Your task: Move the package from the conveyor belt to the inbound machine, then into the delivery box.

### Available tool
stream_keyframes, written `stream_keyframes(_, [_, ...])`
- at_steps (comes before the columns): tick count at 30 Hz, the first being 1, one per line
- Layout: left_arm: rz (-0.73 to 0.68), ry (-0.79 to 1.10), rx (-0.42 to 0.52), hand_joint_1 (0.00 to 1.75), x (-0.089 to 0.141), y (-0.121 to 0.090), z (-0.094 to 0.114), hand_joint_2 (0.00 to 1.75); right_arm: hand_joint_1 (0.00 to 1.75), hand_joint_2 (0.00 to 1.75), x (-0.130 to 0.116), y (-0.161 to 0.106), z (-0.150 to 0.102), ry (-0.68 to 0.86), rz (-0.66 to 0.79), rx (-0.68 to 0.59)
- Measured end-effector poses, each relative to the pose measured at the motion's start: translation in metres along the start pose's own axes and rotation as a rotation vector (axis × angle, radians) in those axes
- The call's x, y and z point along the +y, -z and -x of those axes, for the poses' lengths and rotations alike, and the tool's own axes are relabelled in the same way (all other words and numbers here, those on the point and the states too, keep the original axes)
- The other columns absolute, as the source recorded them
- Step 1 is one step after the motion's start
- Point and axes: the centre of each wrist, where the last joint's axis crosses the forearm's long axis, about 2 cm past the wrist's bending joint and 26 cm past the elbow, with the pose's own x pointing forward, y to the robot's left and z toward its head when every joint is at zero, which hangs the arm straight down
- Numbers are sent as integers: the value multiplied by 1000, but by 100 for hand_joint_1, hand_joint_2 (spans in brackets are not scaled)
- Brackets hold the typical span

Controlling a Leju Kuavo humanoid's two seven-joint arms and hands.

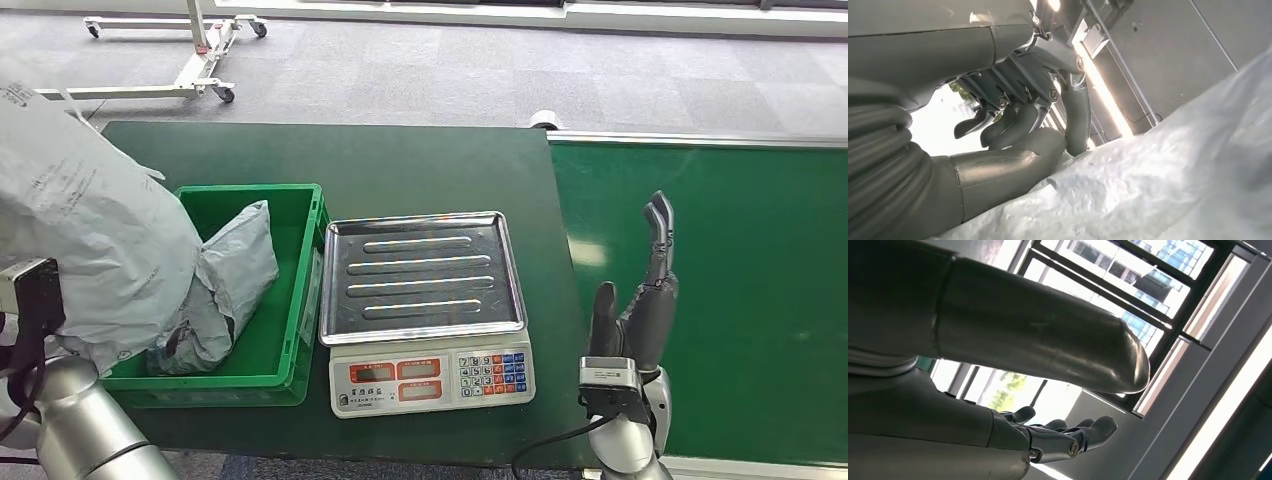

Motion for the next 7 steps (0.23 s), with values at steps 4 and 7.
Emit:
stream_keyframes(4, [24,22,-13,4,0,-3,-1,175,0,175,-1,-1,0,-6,-3,3])
stream_keyframes(7, [57,43,-30,0,-2,-6,-2,175,0,175,-2,-2,-1,-6,-9,5])
